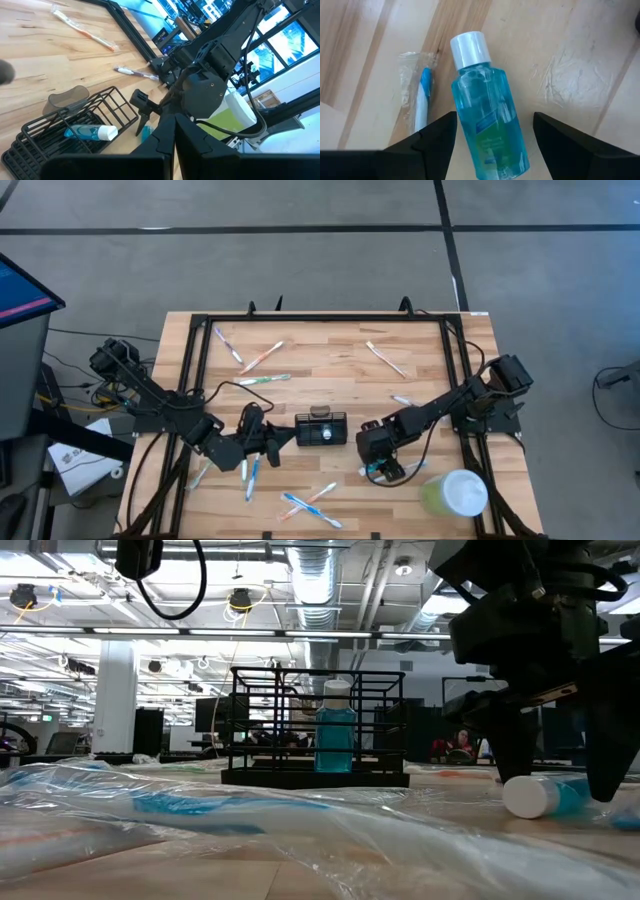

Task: Pick & Place toothbrushing station
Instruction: Put the mouthwash into the middle section of the mesh organizer

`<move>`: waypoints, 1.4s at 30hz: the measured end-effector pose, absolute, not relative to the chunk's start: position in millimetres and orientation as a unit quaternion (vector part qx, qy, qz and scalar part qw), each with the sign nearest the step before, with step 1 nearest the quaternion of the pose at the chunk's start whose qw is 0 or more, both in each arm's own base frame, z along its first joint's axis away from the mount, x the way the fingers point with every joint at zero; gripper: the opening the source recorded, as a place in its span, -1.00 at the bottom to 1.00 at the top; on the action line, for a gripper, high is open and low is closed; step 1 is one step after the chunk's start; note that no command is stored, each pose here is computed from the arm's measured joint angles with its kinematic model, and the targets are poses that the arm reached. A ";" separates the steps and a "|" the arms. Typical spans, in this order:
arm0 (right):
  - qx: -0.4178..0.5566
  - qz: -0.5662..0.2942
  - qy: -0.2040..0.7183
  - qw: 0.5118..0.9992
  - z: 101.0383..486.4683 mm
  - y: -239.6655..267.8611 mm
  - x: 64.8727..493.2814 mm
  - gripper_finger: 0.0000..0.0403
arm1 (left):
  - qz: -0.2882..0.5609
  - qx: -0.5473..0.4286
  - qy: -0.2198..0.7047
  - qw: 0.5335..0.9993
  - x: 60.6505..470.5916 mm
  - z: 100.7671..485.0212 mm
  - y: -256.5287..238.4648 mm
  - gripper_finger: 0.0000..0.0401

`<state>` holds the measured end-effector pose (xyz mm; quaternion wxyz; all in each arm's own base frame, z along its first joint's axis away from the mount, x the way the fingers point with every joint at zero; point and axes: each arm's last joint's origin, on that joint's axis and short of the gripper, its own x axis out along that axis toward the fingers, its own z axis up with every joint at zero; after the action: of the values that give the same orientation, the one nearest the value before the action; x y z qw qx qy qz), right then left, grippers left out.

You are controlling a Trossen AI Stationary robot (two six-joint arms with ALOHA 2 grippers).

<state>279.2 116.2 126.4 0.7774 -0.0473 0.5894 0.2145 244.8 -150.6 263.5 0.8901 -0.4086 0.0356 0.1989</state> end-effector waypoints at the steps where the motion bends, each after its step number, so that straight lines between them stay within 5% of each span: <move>1: -0.047 0.214 0.589 0.777 126.4 116.2 279.3 0.27 | 0.199 -0.409 0.036 0.890 244.8 263.5 -150.6 -0.98; 19: -0.038 0.205 0.595 0.776 125.1 115.9 278.7 0.24 | 0.198 -0.409 0.036 0.890 244.8 263.5 -150.6 -0.98; 34: -0.040 0.201 0.596 0.777 124.6 115.3 278.8 -0.33 | 0.198 -0.409 0.036 0.890 244.9 263.5 -150.5 -0.98; 42: -0.036 0.202 0.597 0.776 124.5 114.2 279.1 -0.21 | 0.198 -0.409 0.036 0.890 244.8 263.5 -150.6 -0.98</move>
<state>279.1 114.2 124.5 0.7758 -0.0362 0.5966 0.2024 244.8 -150.6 263.5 0.8900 -0.4091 0.0359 0.1981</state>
